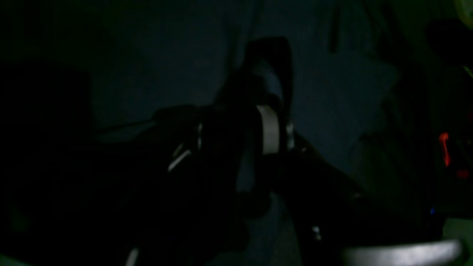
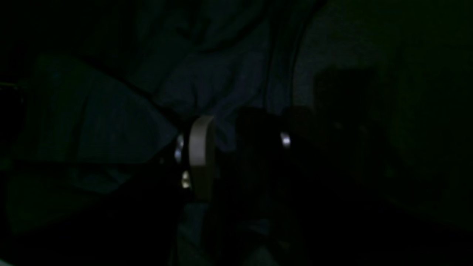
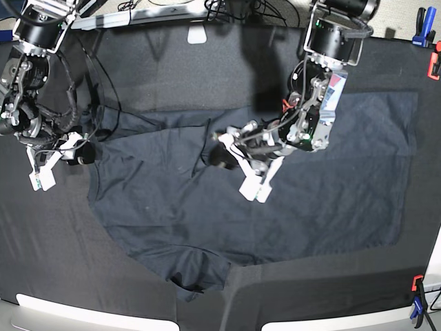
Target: Layout the t-shirt on the table in an organized manner, then fold the t-shirt properly
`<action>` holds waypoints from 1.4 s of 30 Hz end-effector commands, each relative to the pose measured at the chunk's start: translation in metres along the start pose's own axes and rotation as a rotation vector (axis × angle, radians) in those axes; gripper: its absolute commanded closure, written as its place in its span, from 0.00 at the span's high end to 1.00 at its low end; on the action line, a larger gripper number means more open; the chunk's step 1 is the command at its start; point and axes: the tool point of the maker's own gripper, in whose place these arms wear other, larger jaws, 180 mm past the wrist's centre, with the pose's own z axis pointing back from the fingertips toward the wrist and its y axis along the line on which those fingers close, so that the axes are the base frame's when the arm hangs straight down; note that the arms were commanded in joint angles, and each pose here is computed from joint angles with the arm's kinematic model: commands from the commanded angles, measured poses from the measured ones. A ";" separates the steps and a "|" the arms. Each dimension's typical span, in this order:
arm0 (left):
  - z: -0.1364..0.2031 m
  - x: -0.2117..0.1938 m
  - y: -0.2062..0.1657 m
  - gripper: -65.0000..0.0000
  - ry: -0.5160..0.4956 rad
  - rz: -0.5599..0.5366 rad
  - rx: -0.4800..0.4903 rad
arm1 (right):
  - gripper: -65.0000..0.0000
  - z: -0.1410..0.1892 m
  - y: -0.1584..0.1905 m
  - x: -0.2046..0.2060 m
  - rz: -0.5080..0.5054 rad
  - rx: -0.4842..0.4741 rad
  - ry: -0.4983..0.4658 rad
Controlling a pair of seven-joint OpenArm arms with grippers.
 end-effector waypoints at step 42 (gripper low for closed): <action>0.022 0.028 0.047 0.07 -0.096 -0.552 0.188 | 0.33 0.007 -0.004 0.018 0.022 -0.010 -0.044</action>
